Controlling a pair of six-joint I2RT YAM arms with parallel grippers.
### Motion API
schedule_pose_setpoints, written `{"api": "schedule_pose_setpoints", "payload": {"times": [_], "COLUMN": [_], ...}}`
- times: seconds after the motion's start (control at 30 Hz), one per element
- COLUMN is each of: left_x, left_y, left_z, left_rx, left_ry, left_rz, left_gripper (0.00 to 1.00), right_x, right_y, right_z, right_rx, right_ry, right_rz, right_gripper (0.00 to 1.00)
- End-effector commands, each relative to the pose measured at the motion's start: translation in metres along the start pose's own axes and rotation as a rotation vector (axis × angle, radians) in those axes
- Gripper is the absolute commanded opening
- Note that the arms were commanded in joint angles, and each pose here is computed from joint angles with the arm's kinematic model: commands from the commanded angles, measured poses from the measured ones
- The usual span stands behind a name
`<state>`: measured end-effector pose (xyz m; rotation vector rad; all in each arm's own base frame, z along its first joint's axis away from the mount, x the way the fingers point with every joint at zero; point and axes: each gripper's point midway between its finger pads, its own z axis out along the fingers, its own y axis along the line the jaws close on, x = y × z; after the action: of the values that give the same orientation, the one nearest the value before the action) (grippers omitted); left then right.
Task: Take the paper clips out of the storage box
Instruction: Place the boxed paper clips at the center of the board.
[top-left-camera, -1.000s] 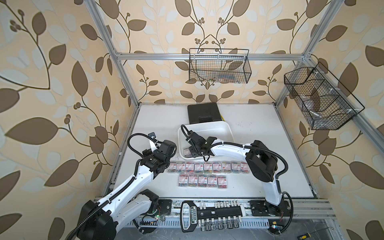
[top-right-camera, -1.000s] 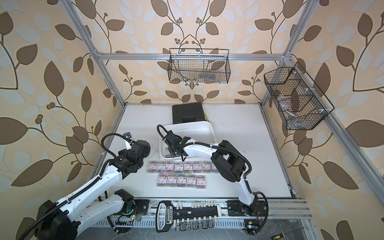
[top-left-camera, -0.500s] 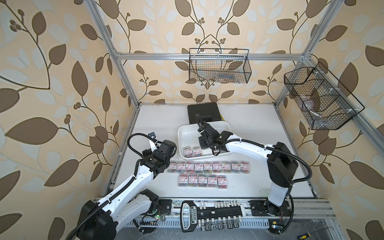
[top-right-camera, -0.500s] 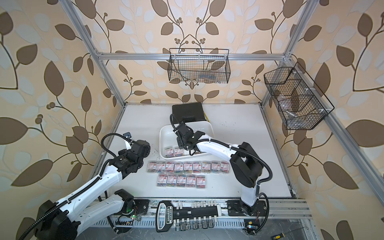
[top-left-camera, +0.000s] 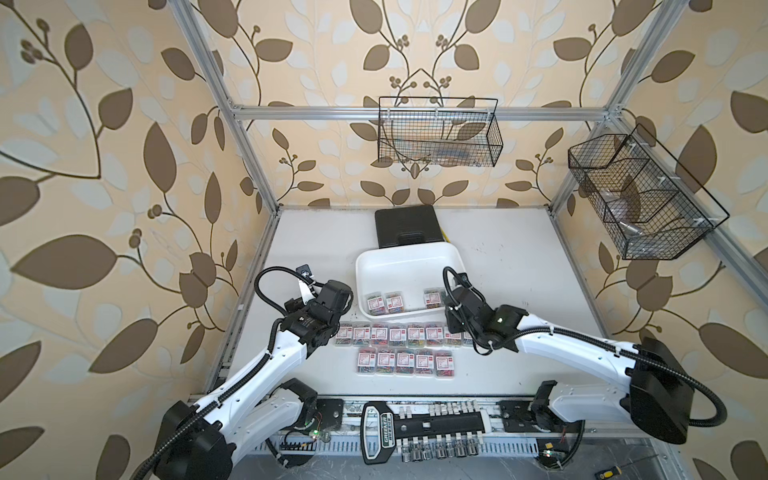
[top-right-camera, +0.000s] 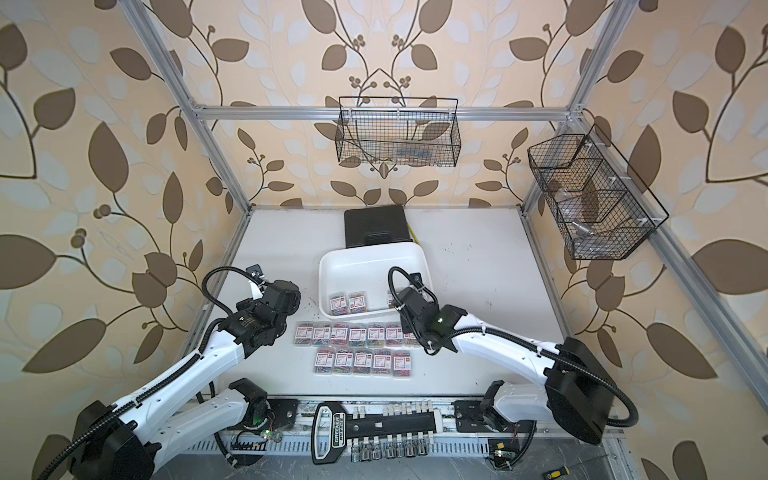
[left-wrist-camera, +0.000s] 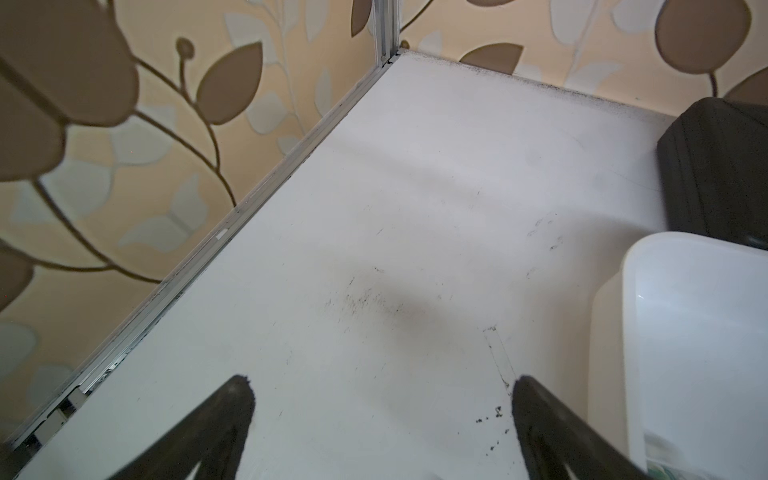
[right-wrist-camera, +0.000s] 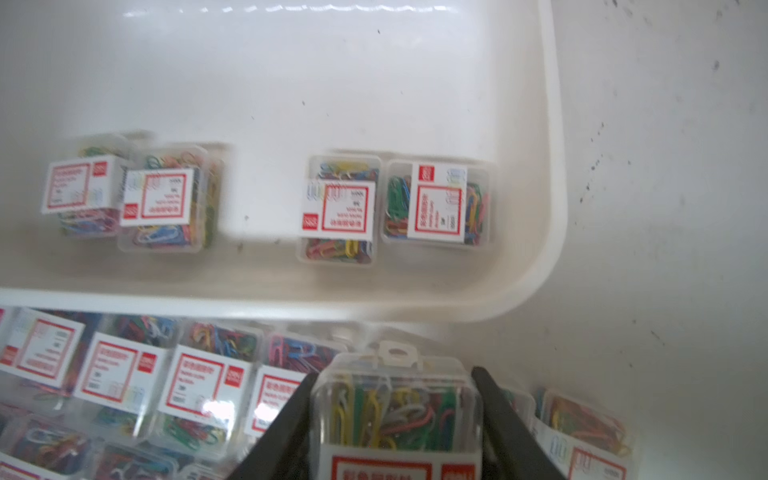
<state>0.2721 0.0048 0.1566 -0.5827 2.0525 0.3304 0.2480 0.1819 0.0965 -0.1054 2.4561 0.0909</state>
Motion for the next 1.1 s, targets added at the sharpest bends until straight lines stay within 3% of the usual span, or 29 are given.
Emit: {"api": "schedule_pose_setpoints", "payload": {"times": [0.0, 0.17, 0.47, 0.77, 1.07], "left_x": [-0.005, -0.006, -0.006, -0.005, -0.005], "left_y": [0.008, 0.008, 0.007, 0.007, 0.007], "left_z": [-0.003, -0.003, -0.002, -0.002, -0.002], "left_rx": [-0.029, -0.028, -0.036, -0.038, -0.036], "left_ry": [-0.028, -0.030, -0.026, -0.025, -0.024], "left_rz": [-0.029, -0.030, -0.023, -0.021, -0.020], "left_gripper": [0.99, 0.99, 0.99, 0.99, 0.99], "right_x": [0.017, 0.053, 0.098, 0.104, 0.079], "right_y": [-0.023, -0.052, -0.057, -0.048, -0.045], "right_z": [-0.003, -0.002, 0.017, 0.022, -0.007], "right_rx": [0.060, 0.107, 0.088, 0.041, 0.034], "right_ry": [-0.012, 0.015, 0.091, 0.092, 0.015], "right_rz": [0.091, 0.144, 0.193, 0.213, 0.160], "right_gripper": [0.31, 0.31, 0.30, 0.31, 0.32]}}
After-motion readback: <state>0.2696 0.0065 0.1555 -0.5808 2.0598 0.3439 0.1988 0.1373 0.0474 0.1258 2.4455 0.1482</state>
